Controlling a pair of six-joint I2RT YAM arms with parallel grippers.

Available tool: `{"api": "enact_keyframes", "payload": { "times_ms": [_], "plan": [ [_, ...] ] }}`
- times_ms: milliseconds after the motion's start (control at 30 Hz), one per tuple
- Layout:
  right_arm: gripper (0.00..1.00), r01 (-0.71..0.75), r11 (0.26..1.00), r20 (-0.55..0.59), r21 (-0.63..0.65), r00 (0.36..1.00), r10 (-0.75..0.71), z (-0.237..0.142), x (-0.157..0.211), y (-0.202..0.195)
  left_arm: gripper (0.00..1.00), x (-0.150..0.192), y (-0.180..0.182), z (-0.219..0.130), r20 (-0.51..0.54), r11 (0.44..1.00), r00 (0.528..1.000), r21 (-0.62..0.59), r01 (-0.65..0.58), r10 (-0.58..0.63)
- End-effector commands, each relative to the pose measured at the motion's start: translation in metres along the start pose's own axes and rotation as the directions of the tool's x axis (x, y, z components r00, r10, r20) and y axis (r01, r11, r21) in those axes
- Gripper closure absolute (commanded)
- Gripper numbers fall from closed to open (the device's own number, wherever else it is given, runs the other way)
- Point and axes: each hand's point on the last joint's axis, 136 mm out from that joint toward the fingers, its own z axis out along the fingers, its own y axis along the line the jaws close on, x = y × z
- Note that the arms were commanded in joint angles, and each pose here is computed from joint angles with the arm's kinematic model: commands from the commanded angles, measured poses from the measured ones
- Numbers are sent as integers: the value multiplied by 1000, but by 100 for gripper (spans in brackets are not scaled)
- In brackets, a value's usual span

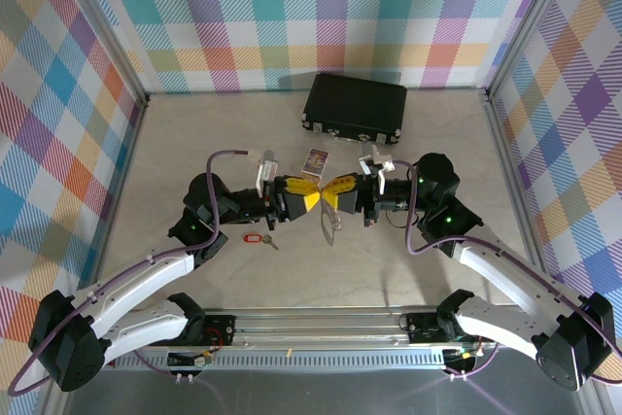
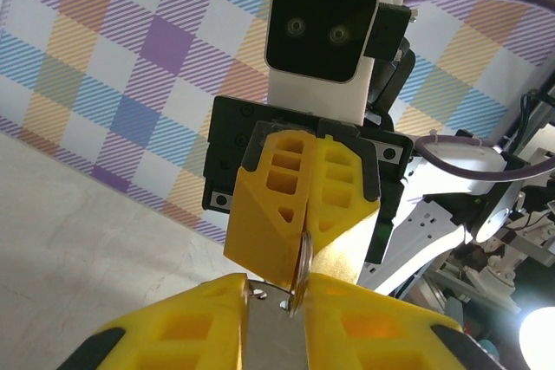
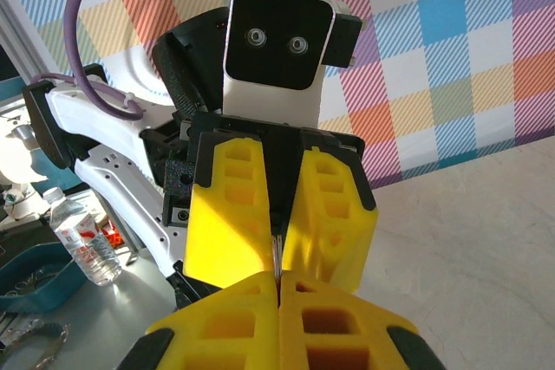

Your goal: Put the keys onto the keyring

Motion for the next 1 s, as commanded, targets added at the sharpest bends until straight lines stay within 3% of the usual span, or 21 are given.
{"api": "enact_keyframes", "payload": {
  "times_ms": [0,300,467,500,633,700,833,967],
  "plan": [
    [100,30,999,20,-25,999,-29,0,-4,6,83,-19,-18,2,46,996,996,46,-75,72],
    [100,17,1000,12,-15,1000,-17,0,1,3,100,-16,-16,1,45,997,996,39,-74,72],
    [100,5,1000,0,-2,1000,-5,0,3,1,100,-14,-14,-1,42,996,995,17,-92,91],
    [97,5,1000,-7,5,1000,-5,-1,3,0,100,-13,-13,-1,35,995,995,5,-95,95],
    [63,29,997,-65,74,998,-25,-9,7,0,100,-3,2,-2,-30,992,994,-69,-107,106],
    [53,39,992,-102,117,994,-27,-15,9,-1,100,3,9,-2,-55,989,994,-101,-104,99],
    [45,44,983,-194,180,981,-8,-23,12,-2,100,17,17,-3,-84,990,994,-113,-79,70],
    [48,-3,981,-315,196,947,66,-23,23,-7,100,27,17,-2,-122,993,992,-102,-51,38]
  ]
}}
